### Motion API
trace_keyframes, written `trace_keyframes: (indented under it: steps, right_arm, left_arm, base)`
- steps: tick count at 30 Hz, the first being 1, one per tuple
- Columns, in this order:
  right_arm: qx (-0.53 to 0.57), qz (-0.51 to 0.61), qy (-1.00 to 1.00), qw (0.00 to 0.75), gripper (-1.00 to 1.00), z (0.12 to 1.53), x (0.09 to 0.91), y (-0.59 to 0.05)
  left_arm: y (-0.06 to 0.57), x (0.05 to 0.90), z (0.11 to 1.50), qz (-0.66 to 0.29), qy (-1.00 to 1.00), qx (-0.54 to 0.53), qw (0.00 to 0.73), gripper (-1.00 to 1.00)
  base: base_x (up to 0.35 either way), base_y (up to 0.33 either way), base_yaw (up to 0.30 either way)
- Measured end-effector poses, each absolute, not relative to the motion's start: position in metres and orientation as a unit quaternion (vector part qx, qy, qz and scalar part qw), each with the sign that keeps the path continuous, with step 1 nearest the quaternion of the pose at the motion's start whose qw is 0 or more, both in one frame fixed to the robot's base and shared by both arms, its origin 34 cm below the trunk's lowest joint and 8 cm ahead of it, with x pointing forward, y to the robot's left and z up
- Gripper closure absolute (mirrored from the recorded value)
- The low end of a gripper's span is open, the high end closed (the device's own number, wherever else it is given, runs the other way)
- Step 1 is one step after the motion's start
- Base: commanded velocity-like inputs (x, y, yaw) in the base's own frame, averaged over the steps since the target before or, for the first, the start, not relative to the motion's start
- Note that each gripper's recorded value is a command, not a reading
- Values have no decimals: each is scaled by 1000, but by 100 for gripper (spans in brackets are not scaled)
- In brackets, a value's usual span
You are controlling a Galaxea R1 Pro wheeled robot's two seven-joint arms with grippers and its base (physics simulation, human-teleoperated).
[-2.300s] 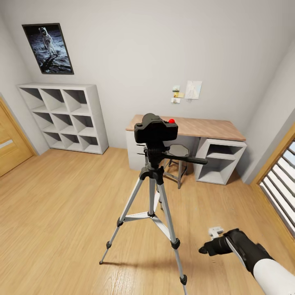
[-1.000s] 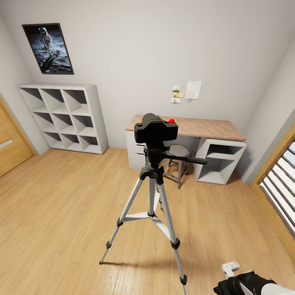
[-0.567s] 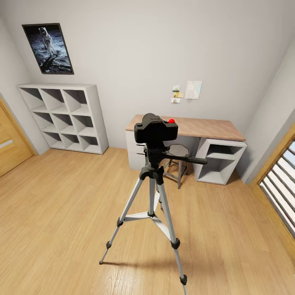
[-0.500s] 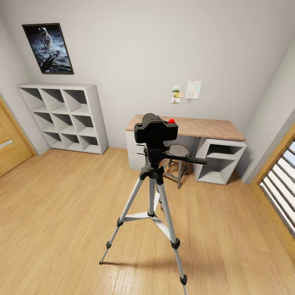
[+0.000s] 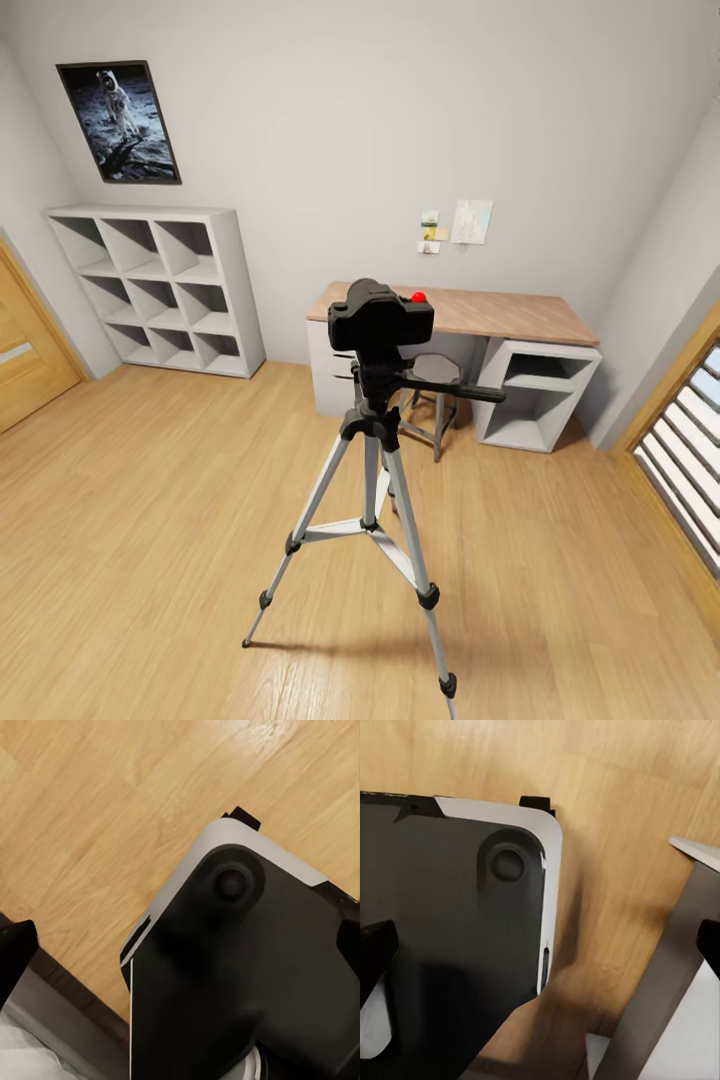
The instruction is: Attach the digital camera to the camera tripod in the bedroom.
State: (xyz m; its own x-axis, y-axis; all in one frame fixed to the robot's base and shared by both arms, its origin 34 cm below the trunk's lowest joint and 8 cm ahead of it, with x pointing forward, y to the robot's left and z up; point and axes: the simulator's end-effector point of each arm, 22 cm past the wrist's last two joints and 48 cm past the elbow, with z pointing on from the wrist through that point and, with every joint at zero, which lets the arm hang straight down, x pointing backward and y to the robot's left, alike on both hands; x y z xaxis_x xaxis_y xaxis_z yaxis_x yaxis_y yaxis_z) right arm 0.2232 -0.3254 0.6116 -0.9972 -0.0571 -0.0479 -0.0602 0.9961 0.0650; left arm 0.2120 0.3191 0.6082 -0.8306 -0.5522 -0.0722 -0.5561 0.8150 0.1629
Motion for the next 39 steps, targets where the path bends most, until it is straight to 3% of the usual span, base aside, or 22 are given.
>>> trace_keyframes:
  steps: [39]
  right_arm:
    - [-33, 5, 998, 54, -100, 618, 247, -332]
  left_arm:
    - [323, 241, 616, 82, 952, -290, 48, -100]
  base:
    - [0, 0, 0]
